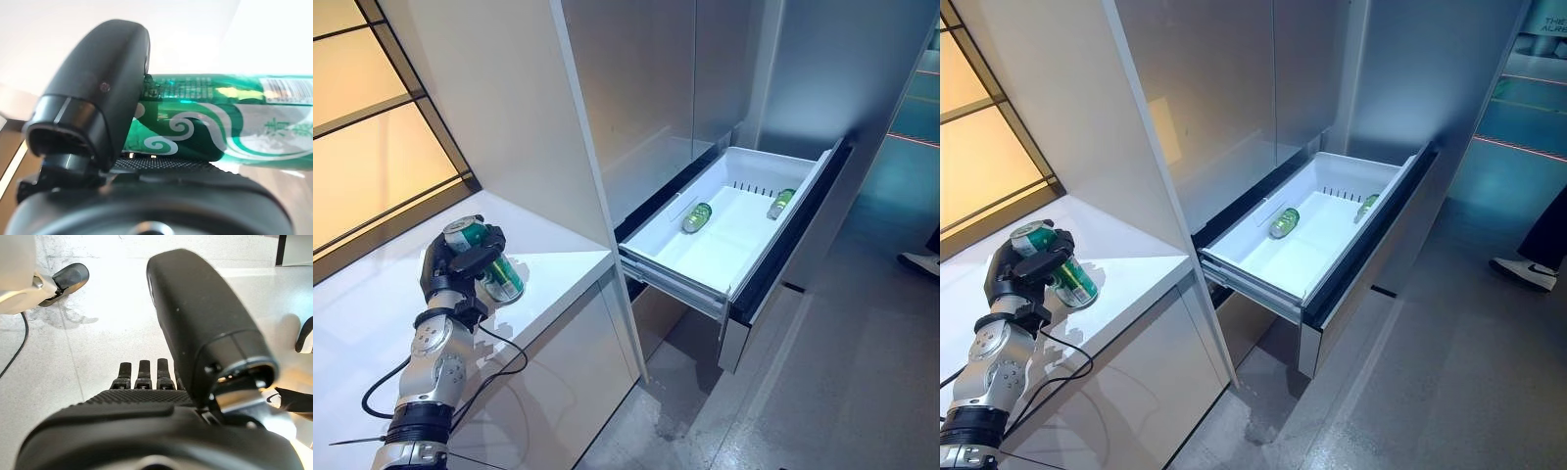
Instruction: Put drinks into fridge and close the fridge
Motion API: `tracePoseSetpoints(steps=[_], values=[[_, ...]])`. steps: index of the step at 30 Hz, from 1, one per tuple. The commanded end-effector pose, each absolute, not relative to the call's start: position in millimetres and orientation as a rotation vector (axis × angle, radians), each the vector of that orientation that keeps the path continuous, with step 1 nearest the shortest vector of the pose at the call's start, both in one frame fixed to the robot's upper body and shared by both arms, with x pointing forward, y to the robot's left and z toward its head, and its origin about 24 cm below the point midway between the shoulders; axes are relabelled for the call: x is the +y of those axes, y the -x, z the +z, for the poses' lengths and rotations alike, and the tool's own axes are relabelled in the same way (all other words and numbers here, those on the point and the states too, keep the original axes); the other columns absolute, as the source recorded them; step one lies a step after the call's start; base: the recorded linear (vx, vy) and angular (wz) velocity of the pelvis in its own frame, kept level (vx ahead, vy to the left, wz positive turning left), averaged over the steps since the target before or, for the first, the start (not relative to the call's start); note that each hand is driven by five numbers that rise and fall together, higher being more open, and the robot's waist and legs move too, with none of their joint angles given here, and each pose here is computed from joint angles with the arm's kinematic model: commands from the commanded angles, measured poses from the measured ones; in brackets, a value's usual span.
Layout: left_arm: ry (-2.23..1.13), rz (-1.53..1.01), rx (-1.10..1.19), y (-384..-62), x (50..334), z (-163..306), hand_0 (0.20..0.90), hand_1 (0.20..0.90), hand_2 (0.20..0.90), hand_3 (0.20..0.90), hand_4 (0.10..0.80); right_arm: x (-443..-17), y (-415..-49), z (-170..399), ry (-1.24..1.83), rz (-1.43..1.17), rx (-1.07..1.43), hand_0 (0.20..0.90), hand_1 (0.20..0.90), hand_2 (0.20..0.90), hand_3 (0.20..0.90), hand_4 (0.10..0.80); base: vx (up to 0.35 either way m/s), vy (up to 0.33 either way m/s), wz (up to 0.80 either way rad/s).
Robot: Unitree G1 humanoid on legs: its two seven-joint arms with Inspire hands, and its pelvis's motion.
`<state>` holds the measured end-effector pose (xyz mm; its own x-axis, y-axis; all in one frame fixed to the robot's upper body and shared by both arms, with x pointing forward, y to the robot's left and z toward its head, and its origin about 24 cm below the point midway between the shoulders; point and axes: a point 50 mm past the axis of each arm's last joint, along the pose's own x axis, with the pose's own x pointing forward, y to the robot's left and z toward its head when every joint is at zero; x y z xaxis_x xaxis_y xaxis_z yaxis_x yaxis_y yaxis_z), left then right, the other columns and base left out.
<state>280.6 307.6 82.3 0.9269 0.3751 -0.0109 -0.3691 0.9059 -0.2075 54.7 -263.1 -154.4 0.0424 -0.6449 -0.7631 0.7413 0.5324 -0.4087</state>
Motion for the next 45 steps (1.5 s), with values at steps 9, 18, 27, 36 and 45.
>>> tracePoseSetpoints(steps=[9,18,27,36,45], values=[[0.261,-0.026,-0.502,-309.0,260.6,213.6,0.300,0.300,0.300,0.200,0.100,-271.8,-122.3,-126.2,0.228,-1.004,0.822,0.900,0.900,0.900,0.900,0.800,0.000,0.000,0.00],[0.367,-0.497,-0.679,-287.3,188.5,252.0,0.300,0.300,0.300,0.200,0.100,-150.9,-208.7,-101.4,0.204,0.408,0.614,0.900,0.900,0.900,0.900,0.800,-0.032,-0.033,-0.01],[0.251,-0.694,-0.785,-248.2,192.3,237.9,0.300,0.300,0.300,0.200,0.100,-120.2,-220.4,5.5,-0.054,0.739,0.167,0.900,0.900,0.900,0.900,0.800,-0.037,-0.032,0.00],[0.199,-0.781,-0.781,-240.2,189.3,217.3,0.300,0.300,0.300,0.200,0.100,-123.2,-240.7,82.9,-0.075,0.873,-0.061,0.900,0.900,0.900,0.900,0.800,-0.016,-0.011,-0.09],[0.183,-0.835,-0.725,-246.6,185.1,216.7,0.300,0.300,0.300,0.200,0.100,-116.6,-251.2,146.5,-0.152,0.943,-0.225,0.900,0.900,0.900,0.900,0.800,0.000,0.000,0.00]])
